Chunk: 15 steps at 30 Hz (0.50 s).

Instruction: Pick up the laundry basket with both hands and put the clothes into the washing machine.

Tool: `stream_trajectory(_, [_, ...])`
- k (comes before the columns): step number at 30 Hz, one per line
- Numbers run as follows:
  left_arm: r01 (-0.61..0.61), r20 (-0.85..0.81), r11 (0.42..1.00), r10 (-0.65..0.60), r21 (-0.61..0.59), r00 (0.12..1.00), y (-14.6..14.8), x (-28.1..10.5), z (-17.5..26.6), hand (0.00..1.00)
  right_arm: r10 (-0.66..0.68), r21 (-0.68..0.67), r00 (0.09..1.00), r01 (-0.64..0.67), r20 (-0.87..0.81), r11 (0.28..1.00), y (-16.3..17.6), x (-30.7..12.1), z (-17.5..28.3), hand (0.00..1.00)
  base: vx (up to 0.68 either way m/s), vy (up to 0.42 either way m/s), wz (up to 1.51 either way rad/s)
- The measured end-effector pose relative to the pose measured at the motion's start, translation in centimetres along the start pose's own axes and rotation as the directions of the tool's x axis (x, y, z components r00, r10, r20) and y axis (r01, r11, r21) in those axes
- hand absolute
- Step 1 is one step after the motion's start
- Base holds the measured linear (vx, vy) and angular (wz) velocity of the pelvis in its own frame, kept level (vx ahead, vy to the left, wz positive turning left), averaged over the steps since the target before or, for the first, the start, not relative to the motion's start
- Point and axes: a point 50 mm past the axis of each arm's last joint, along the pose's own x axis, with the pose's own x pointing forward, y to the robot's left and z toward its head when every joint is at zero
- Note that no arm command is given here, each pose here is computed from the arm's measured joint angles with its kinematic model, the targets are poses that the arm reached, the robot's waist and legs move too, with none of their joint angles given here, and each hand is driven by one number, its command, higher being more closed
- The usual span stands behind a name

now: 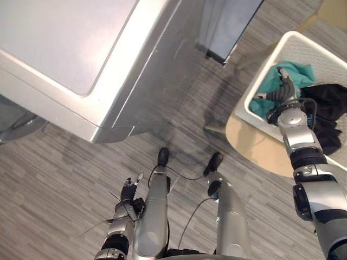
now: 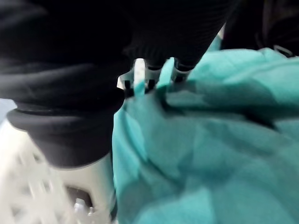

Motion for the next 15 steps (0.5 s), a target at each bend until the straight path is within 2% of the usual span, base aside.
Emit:
stream_trajectory(6, [-0.026,0.034,0.998,0.027,-0.057,0.999,-0.1,0.0,0.8,0.0,-0.07,0.014,0.997,0.07,-0.027,0.997,-1.1,0.2,-0.5,0.0,0.02,0.016,0.03])
stream_trajectory(15, [-0.049,0.051,0.994,0.054,-0.101,0.997,0.3,0.1,1.3,0.0,-0.087,0.036,0.995,0.089,-0.05,0.995,-1.5,-0.1,-1.3,0.0,0.06,0.024,-0.07])
